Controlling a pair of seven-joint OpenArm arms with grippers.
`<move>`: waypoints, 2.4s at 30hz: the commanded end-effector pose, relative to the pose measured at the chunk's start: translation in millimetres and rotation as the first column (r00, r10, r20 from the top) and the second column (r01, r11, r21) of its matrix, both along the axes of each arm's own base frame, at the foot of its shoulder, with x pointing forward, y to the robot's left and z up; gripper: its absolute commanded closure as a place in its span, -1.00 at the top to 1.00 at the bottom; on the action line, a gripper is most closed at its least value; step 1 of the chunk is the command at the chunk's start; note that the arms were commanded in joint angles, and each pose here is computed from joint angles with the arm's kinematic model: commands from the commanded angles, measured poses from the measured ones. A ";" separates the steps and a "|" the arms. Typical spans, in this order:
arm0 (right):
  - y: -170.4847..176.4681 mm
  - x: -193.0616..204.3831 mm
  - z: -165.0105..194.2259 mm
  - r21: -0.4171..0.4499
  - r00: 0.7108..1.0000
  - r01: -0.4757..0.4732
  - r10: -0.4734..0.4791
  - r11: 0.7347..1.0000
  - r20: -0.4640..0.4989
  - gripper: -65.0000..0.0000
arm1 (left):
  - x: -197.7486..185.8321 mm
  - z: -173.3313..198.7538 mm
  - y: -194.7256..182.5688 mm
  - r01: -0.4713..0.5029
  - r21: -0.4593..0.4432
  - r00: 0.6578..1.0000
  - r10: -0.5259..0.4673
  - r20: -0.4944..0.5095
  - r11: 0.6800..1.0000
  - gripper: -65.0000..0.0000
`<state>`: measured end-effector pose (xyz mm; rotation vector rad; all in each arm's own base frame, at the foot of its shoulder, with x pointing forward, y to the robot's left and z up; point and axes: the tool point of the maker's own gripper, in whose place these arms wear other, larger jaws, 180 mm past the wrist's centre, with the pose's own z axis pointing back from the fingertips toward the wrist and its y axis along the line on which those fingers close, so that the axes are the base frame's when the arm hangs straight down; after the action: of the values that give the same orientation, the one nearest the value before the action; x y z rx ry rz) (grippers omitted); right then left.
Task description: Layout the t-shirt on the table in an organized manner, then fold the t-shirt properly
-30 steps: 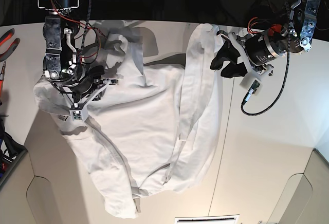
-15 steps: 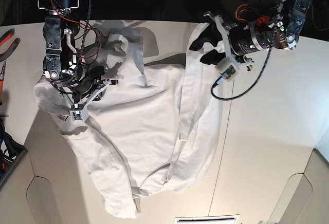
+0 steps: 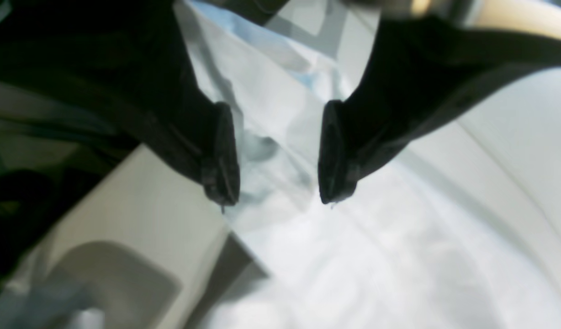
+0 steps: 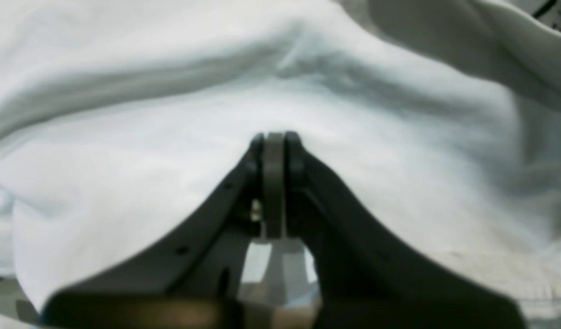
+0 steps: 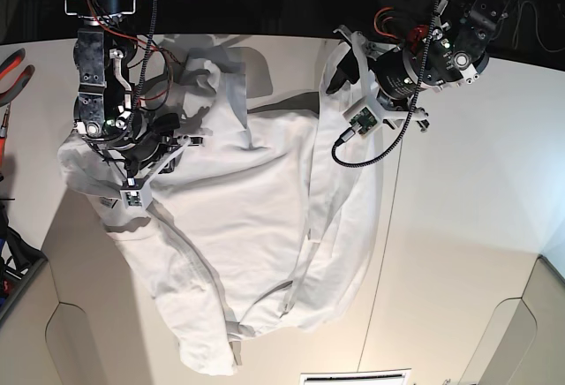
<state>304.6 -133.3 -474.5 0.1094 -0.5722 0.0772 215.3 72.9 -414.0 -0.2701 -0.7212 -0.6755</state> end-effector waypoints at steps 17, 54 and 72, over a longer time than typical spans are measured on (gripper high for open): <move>-6.3 -8.7 -6.5 -0.030 0.999 -0.002 0.000 1.000 -0.053 -0.97 | 59.1 32.9 32.2 -0.115 0.074 0.979 0.101 0.178 0.991 -1.00; -18.4 -9.3 -7.7 -0.096 0.998 0.019 -0.024 0.995 -0.057 -0.97 | 127.0 130.4 122.5 -0.185 -0.015 0.896 0.175 0.409 0.983 -0.45; -18.0 -9.0 -7.6 -0.095 0.998 0.019 -0.024 0.995 -0.056 -0.97 | 219.5 74.8 9.2 -0.010 -0.065 0.947 0.030 0.321 0.998 -0.14</move>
<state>303.7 -142.7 -476.5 0.0500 -0.5634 0.0813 422.1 82.1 -359.8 -0.2122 -0.9959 -0.6927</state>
